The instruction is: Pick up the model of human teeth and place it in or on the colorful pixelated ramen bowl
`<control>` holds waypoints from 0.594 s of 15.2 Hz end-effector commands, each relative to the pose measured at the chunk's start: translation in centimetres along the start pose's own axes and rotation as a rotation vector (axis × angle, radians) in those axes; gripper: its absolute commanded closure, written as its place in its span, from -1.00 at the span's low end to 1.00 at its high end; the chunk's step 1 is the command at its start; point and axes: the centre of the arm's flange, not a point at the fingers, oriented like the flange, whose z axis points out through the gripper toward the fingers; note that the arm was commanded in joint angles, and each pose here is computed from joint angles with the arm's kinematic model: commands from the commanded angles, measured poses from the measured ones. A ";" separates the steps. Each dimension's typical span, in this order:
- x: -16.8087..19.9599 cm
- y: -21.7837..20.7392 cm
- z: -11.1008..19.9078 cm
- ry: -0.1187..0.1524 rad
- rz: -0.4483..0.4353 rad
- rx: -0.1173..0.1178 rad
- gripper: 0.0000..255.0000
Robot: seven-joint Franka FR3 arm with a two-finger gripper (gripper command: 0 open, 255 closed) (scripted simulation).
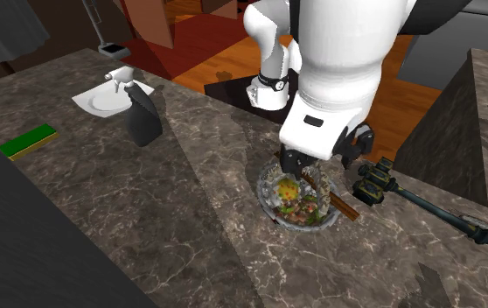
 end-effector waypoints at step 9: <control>-0.1 -0.1 -3.5 0.000 0.000 0.000 -1.00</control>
